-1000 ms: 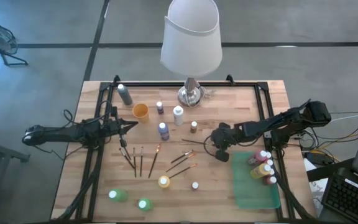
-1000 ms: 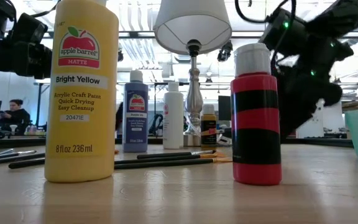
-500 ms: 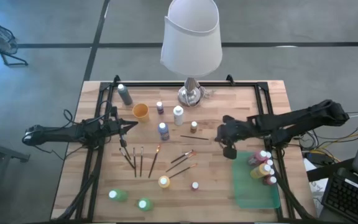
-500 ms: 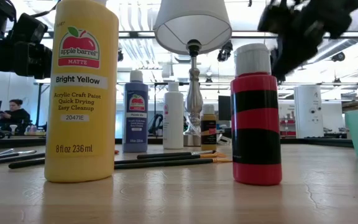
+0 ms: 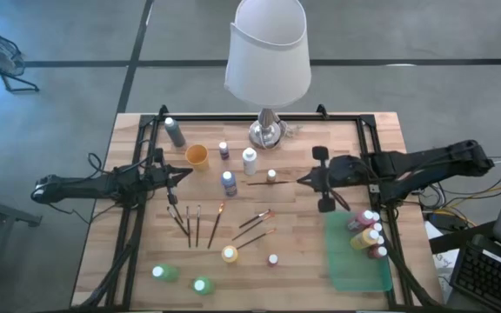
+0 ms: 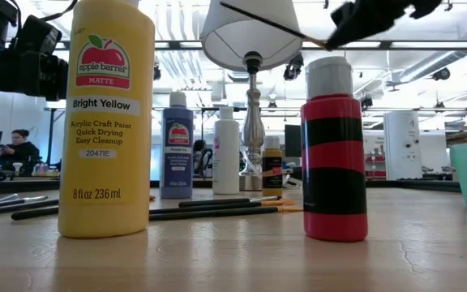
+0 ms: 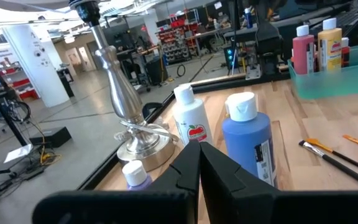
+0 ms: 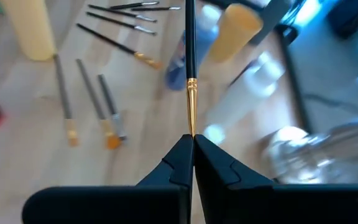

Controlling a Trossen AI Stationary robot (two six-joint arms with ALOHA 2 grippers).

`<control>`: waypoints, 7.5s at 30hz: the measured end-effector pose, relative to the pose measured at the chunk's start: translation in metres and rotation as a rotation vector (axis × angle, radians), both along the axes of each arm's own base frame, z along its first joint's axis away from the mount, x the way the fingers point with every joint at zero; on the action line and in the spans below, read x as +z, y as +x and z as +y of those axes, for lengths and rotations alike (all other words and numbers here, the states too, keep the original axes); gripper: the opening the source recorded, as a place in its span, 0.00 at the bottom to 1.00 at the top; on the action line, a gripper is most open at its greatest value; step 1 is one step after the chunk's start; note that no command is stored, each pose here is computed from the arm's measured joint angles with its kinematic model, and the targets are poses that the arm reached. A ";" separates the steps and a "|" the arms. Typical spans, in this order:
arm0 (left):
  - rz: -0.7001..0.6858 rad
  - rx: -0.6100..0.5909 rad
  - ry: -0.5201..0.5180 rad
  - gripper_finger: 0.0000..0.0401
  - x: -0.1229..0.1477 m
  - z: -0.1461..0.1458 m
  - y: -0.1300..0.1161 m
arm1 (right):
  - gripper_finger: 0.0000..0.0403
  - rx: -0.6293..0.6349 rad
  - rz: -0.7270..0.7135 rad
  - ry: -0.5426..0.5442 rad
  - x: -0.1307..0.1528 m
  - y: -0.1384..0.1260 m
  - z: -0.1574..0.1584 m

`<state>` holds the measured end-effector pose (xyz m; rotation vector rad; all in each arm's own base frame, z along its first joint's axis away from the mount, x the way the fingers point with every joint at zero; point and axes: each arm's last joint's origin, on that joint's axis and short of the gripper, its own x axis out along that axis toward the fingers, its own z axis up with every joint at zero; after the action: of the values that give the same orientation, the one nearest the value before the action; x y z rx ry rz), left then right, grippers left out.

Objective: Pick & Place Paint Supplies
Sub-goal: Put the gold paint brush into the yellow cup

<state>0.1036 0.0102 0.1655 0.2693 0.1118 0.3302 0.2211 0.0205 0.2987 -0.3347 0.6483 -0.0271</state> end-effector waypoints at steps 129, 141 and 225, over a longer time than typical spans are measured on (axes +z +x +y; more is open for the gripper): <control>0.441 -0.596 -1.343 0.14 0.156 -0.022 0.212 | 0.02 0.235 -0.101 -1.116 -0.014 0.116 0.125; 0.435 -0.603 -1.306 0.05 0.155 -0.022 0.212 | 0.02 0.200 -0.112 -1.080 -0.013 0.115 0.125; -0.332 0.574 -0.112 0.05 0.079 0.039 0.069 | 0.22 -0.769 -0.147 0.151 -0.093 0.023 -0.091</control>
<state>0.1727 0.0496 0.2445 0.0628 -0.1244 0.9298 0.2439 -0.0700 0.2055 0.0780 0.5968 -0.7279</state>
